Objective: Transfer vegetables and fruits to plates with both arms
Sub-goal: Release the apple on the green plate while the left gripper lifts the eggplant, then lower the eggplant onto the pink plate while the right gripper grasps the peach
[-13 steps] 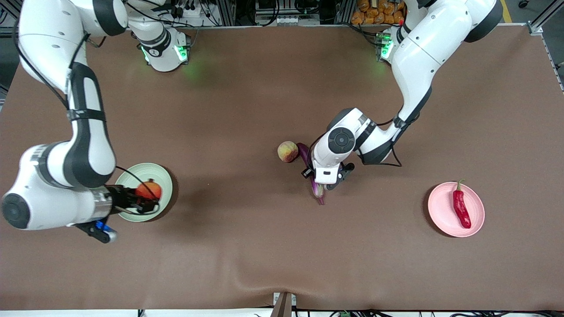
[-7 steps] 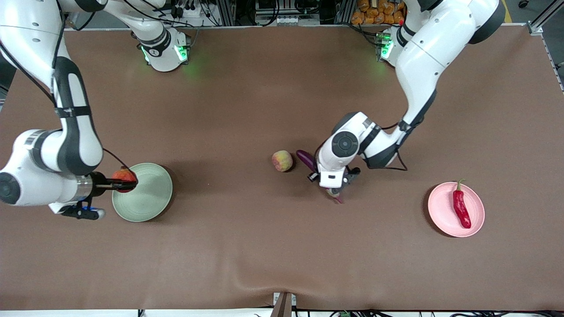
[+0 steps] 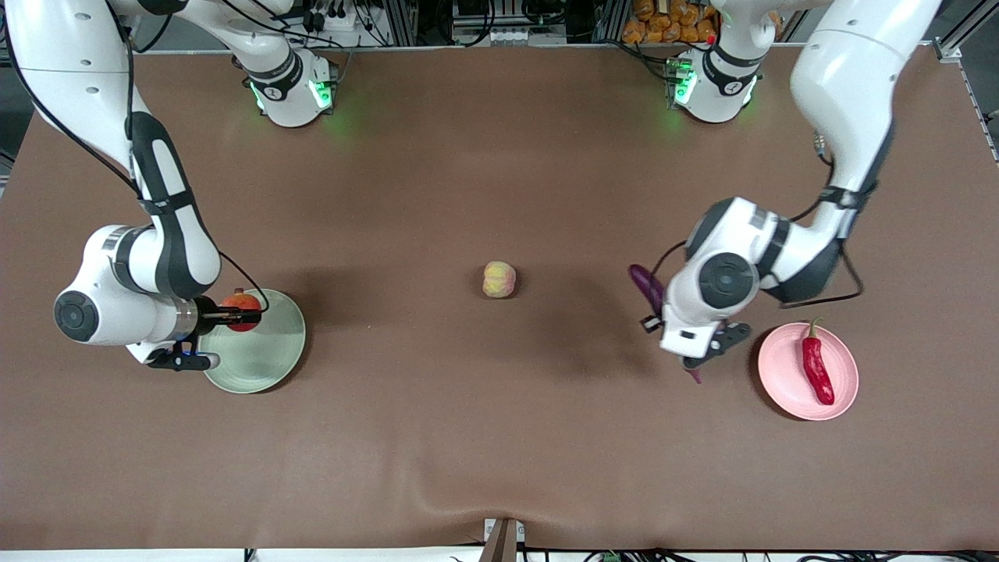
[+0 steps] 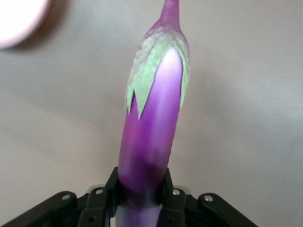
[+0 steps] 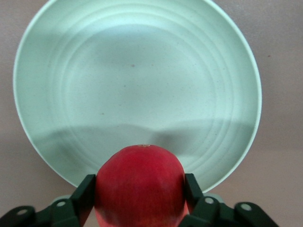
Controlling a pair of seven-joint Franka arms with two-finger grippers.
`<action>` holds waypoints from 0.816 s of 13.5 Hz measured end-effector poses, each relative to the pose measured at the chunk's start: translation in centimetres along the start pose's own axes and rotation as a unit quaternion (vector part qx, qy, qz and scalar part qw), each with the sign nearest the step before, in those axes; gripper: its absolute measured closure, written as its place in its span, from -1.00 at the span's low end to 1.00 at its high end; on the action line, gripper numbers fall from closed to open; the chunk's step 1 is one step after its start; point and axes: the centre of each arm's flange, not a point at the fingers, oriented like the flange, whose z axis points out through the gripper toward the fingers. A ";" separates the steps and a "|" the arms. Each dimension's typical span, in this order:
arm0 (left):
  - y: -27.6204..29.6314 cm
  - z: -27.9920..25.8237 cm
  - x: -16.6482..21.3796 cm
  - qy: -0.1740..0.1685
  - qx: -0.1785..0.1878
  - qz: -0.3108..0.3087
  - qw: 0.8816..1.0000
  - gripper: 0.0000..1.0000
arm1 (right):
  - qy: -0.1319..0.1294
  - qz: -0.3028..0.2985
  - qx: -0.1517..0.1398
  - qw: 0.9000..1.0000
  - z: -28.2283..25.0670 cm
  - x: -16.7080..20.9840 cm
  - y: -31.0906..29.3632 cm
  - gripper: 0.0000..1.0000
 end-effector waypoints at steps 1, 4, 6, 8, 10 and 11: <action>-2.3 0.0 1.7 -0.004 0.002 0.017 1.000 0.27 | 0.001 0.001 0.001 1.000 0.0 0.0 0.1 -0.92; -10.4 1.7 7.5 -0.009 0.013 0.068 0.998 0.27 | 0.014 0.007 0.022 1.000 -1.8 0.4 -1.1 -1.00; -16.3 2.9 10.8 -0.013 0.016 0.098 0.995 0.27 | 0.028 0.039 0.041 0.998 -5.0 1.0 -3.9 -1.00; -20.2 3.9 12.6 -0.019 0.012 0.123 0.992 0.27 | 0.044 0.088 0.055 0.994 -7.6 1.4 -8.8 -1.00; -21.8 5.0 13.6 -0.014 -0.001 0.139 0.990 0.27 | 0.039 0.134 0.081 0.987 -8.0 1.0 -15.9 -1.00; -22.1 5.4 14.1 -0.008 -0.008 0.146 0.989 0.27 | 0.032 0.150 0.091 0.984 -7.5 0.6 -19.6 -1.00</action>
